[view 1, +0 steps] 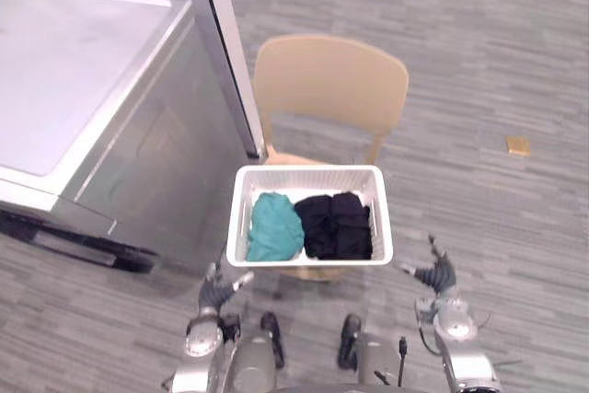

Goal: Pick up the laundry basket with both hands and put the clothes into the washing machine.

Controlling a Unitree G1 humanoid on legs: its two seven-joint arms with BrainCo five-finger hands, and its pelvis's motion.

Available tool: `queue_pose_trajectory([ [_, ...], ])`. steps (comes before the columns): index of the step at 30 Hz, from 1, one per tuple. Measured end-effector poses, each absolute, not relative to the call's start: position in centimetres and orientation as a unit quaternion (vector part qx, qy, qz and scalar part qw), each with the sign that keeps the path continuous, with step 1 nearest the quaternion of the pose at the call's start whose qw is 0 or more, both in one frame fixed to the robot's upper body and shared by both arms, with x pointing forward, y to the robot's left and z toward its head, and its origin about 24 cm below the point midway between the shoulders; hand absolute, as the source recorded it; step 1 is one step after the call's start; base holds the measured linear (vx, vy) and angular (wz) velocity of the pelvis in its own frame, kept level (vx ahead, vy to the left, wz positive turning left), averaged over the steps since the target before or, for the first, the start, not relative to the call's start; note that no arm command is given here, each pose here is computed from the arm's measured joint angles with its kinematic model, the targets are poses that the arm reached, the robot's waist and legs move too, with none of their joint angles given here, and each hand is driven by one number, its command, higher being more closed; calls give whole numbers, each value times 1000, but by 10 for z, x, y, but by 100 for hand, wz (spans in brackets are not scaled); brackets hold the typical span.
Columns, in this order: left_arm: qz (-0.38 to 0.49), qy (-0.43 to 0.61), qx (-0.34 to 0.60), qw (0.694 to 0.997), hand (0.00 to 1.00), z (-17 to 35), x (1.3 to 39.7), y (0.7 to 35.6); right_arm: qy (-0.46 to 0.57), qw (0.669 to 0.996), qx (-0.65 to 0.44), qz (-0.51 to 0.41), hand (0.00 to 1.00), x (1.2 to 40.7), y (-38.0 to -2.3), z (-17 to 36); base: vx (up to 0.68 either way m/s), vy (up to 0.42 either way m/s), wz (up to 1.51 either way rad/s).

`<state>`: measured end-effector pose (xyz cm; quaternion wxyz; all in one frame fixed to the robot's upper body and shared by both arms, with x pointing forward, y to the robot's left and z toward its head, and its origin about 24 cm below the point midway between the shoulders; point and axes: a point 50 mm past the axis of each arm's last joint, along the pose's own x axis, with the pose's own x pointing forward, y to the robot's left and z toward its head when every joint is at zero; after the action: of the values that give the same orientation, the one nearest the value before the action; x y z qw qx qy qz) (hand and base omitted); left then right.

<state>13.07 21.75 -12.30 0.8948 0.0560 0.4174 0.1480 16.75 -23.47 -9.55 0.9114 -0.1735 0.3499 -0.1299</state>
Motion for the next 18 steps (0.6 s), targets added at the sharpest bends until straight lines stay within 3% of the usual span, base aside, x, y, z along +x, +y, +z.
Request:
queue_pose_trajectory([
  [2, 161, 458, 72, 871, 0, -134, 112, 230, 395, 893, -178, -123, 0, 156, -242, -110, 59, 0, 9],
  [7, 166, 491, 87, 851, 0, -141, 96, 239, 444, 871, -173, -119, 0, 142, -244, -126, -3, 2, 38],
  [13, 135, 463, 96, 871, 0, -137, 127, 226, 425, 880, -160, -140, 0, 169, -250, -117, -116, 18, 70],
  [18, 127, 441, 97, 883, 0, -132, 147, 221, 424, 874, -186, -147, 0, 171, -266, -112, -119, 296, 84],
])
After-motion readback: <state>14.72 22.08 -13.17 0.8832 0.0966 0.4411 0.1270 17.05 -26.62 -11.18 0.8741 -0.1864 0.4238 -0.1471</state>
